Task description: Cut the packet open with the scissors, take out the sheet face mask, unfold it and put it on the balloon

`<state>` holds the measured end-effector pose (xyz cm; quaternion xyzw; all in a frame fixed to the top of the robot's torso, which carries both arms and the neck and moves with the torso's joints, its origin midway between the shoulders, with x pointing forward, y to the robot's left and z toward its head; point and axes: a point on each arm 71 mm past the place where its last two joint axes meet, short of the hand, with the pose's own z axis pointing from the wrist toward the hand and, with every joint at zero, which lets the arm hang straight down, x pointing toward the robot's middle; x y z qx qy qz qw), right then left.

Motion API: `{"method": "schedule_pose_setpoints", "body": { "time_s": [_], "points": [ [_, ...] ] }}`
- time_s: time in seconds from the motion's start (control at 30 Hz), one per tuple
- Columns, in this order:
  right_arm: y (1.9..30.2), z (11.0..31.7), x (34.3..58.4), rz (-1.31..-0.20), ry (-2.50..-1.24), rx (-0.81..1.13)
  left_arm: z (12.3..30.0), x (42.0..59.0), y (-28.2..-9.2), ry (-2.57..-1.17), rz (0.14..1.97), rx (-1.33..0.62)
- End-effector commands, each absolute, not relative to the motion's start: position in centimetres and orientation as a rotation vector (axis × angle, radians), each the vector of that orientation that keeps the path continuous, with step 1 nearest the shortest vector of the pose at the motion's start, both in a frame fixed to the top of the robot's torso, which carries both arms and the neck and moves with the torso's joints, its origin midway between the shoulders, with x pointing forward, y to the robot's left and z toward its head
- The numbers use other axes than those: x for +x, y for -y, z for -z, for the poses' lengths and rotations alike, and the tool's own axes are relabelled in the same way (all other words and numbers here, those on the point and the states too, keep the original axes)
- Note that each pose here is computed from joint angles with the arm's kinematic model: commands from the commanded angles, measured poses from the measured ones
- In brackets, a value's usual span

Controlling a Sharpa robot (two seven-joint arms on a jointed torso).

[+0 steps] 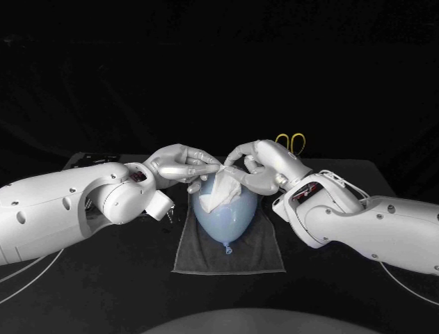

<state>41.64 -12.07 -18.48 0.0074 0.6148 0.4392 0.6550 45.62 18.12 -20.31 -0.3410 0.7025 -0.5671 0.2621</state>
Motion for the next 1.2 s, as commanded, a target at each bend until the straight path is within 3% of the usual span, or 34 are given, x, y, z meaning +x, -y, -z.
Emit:
{"method": "schedule_pose_setpoints", "body": {
  "time_s": [0.03,0.53,1.2],
  "points": [
    [11.8,18.4,41.5,-1.005,-1.391,-0.013,20.2,45.7,-18.0,-1.875,1.521,-0.902],
    [12.0,18.3,41.4,-1.031,-1.383,-0.009,20.2,45.7,-18.1,-1.840,1.428,-0.892],
    [13.0,18.4,41.7,-1.019,-1.376,0.051,20.7,45.1,-17.9,-1.980,1.479,-0.851]
  ]
}}
